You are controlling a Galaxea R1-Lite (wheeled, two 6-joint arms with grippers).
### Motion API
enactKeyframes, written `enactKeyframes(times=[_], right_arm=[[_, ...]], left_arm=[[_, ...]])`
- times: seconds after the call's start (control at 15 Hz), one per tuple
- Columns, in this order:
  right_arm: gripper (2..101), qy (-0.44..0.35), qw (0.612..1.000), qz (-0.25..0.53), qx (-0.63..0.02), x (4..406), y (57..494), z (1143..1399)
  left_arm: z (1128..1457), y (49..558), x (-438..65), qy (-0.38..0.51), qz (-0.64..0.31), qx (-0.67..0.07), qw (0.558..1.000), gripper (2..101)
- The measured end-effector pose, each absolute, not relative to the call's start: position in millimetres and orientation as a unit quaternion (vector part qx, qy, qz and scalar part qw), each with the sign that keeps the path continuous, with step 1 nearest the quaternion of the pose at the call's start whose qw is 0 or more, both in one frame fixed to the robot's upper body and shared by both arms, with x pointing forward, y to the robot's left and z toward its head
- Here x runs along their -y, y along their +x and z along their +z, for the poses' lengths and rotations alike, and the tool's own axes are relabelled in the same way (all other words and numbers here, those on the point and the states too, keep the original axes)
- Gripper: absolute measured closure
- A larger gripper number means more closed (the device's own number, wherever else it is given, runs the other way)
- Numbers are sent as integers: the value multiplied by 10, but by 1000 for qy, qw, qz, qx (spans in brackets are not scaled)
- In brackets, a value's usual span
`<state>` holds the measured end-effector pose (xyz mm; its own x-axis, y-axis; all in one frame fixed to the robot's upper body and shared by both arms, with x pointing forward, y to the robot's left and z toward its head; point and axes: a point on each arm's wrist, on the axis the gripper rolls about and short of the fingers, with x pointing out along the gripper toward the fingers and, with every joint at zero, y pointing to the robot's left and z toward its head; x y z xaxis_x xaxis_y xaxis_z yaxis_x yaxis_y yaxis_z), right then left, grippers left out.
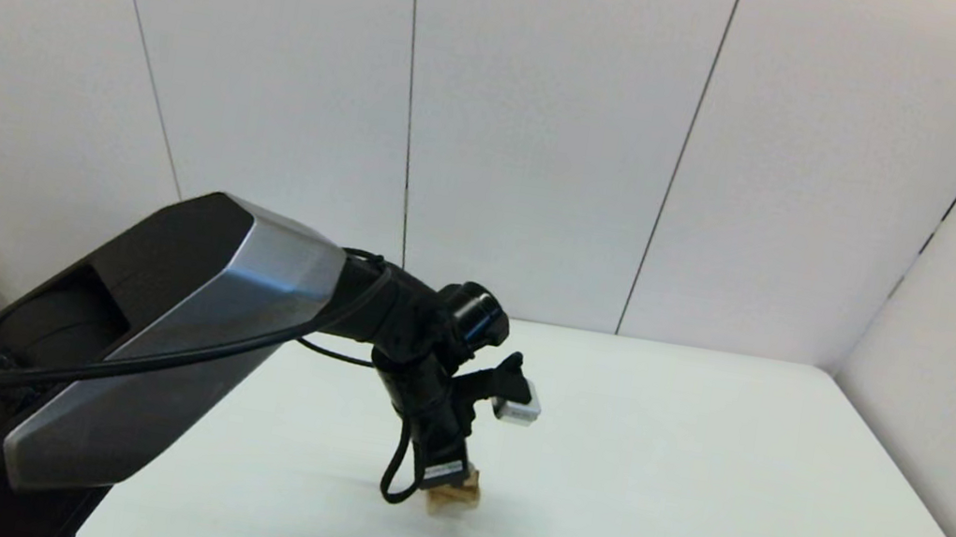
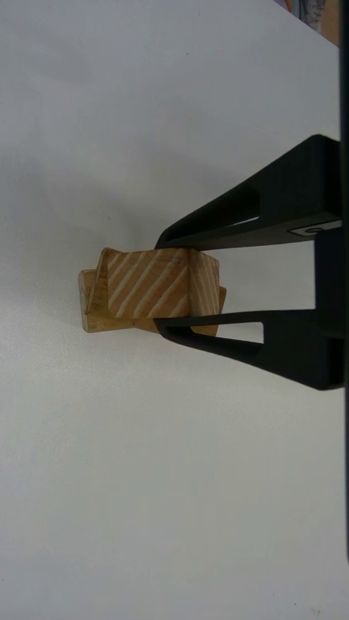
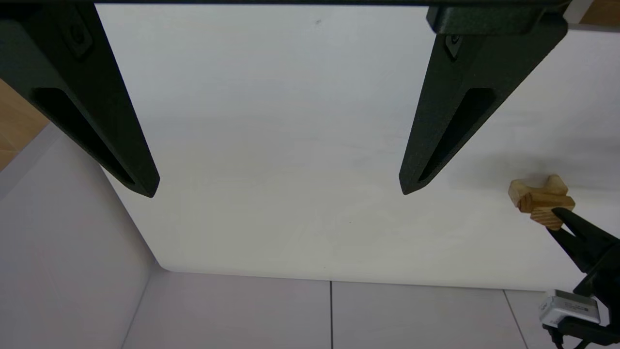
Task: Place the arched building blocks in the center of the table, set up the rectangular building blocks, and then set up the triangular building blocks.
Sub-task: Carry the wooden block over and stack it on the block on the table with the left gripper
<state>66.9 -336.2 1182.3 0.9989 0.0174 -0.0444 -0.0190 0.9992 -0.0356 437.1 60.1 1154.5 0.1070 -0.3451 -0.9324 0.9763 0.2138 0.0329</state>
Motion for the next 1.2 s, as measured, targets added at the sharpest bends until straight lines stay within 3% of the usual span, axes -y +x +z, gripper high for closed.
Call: enactKeyframes(times=[1.2], right_arm=[[43, -18, 1000, 9, -22, 3362, 669, 11823]], left_arm=[[11433, 4422, -584, 363, -509, -428, 653, 810]])
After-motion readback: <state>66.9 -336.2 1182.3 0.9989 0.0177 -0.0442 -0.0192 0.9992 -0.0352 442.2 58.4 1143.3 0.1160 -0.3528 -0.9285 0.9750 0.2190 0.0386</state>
